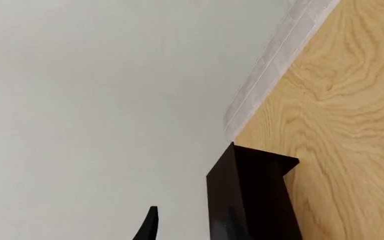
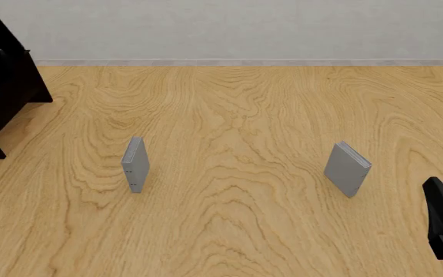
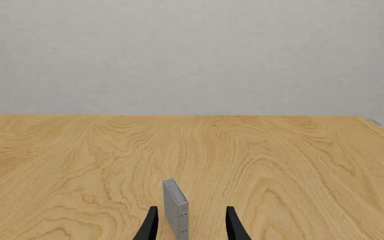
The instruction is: Pick up the book in the middle and place it on the cabinet shelf.
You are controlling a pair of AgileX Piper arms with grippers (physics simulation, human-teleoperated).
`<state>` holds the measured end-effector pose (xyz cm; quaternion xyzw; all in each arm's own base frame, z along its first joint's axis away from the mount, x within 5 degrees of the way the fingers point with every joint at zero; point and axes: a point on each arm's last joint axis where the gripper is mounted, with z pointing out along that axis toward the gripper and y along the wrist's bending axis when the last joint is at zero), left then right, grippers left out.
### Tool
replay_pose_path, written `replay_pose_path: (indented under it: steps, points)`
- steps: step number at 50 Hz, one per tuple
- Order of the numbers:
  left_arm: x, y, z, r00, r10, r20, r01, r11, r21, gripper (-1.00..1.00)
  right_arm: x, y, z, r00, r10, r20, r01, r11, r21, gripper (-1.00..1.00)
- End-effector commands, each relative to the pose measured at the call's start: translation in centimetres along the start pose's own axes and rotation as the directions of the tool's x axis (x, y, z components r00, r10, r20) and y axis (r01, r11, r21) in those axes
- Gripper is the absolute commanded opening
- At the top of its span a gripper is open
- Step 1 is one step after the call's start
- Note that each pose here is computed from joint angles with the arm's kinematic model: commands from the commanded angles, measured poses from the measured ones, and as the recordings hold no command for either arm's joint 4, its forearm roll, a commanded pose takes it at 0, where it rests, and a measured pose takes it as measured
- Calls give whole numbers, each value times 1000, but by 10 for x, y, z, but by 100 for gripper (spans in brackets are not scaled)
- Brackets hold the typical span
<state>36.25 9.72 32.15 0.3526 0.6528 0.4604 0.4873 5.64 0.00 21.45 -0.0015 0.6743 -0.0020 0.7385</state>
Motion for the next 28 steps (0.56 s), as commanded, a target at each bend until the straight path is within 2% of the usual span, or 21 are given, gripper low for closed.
replay_pose_path:
  steps: [1, 5, 7, 14, 19, 26, 28]
  points:
    - [-30, 9, -23, 997, -22, 74, 22, 1000, 10, 100, 0, 0, 0, 1000, 0, 0, 0, 1000, 0, 100]
    - [-35, 11, -28, 996, -25, 88, 24, 1000, 6, 100, 0, 0, 0, 1000, 0, 0, 0, 1000, 0, 100]
    - [-45, 18, -34, 992, -59, 113, 59, 998, 1, 100, 0, 0, 0, 1000, 0, 0, 0, 1000, 0, 100]
    - [-64, 19, -53, 979, -108, 175, 107, 994, 17, 100, 0, 0, 0, 1000, 0, 0, 0, 1000, 0, 100]
    - [-78, 21, -67, 961, -173, 216, 168, 985, 43, 100, 0, 0, 0, 1000, 0, 0, 0, 1000, 0, 100]
    - [-88, 21, -82, 941, -222, 256, 214, 975, 56, 100, 0, 0, 0, 1000, 0, 0, 0, 1000, 0, 100]
    - [-94, 23, -90, 926, -257, 277, 246, 967, 72, 100, 0, 0, 0, 1000, 0, 0, 0, 1000, 0, 100]
